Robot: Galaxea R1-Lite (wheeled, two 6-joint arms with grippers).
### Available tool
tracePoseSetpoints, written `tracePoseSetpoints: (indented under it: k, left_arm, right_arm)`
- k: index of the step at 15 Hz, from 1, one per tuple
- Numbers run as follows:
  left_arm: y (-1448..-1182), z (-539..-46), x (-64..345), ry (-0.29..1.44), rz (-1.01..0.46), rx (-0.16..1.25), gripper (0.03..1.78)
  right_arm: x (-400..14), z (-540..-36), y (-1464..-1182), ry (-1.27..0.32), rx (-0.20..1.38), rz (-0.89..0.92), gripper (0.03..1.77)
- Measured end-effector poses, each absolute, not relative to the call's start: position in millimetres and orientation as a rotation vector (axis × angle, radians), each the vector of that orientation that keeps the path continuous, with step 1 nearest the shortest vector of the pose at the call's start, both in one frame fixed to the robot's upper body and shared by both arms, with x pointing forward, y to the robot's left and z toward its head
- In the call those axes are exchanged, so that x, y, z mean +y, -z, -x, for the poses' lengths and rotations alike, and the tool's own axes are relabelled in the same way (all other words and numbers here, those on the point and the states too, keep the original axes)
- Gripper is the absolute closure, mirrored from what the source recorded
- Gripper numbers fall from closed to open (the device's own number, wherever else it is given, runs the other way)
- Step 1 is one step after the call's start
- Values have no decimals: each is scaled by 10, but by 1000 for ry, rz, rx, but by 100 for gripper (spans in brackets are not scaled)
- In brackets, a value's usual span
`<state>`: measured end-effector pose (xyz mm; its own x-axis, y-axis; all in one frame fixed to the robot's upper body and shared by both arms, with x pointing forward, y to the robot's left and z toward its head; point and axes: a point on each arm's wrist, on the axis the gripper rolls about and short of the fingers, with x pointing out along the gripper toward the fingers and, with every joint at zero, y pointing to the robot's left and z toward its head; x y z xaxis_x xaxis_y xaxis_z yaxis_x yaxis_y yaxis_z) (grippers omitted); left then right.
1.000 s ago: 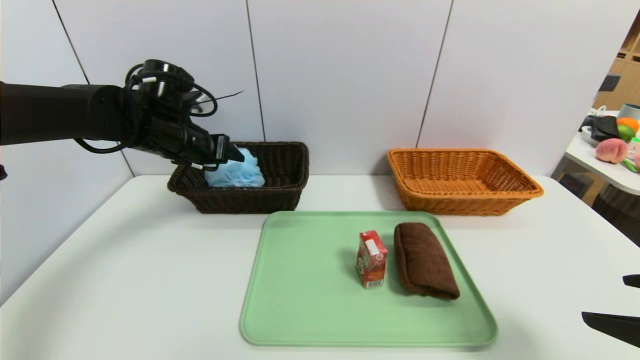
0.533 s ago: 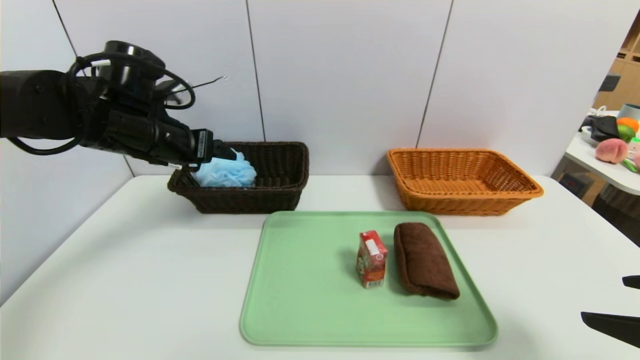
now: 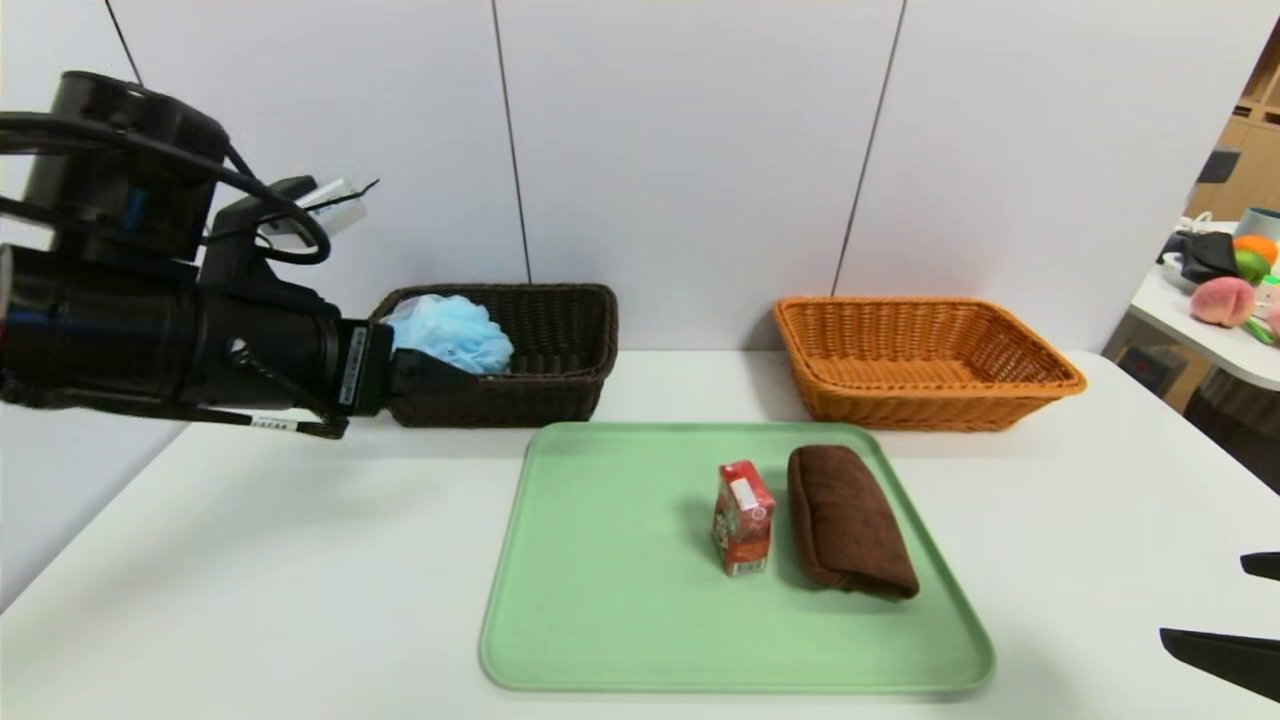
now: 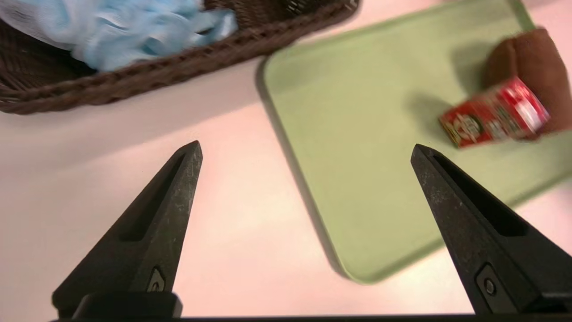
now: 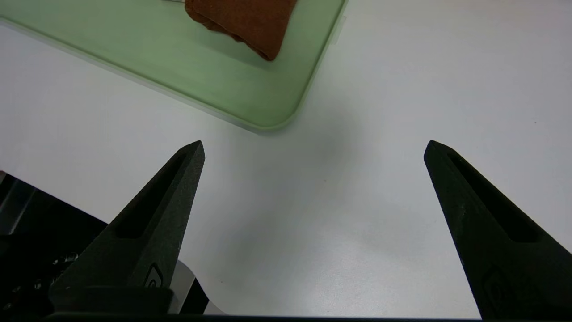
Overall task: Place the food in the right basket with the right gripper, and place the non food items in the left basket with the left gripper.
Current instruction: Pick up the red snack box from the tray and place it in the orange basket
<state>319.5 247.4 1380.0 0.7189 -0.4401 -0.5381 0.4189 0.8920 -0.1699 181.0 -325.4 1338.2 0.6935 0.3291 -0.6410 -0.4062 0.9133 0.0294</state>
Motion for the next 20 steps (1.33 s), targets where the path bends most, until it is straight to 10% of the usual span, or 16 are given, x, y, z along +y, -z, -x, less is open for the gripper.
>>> tracePoseSetpoints:
  k: [9, 20]
  left_arm:
    - [-13613, -2172, 2434, 792, -177, 550, 12]
    - [-13502, -2462, 2227, 762, -181, 643, 12]
  right_arm:
    - [-3225, -1821, -13420, -454, 674, 131, 10]
    - [-2994, -2339, -13568, -569, 635, 186, 10]
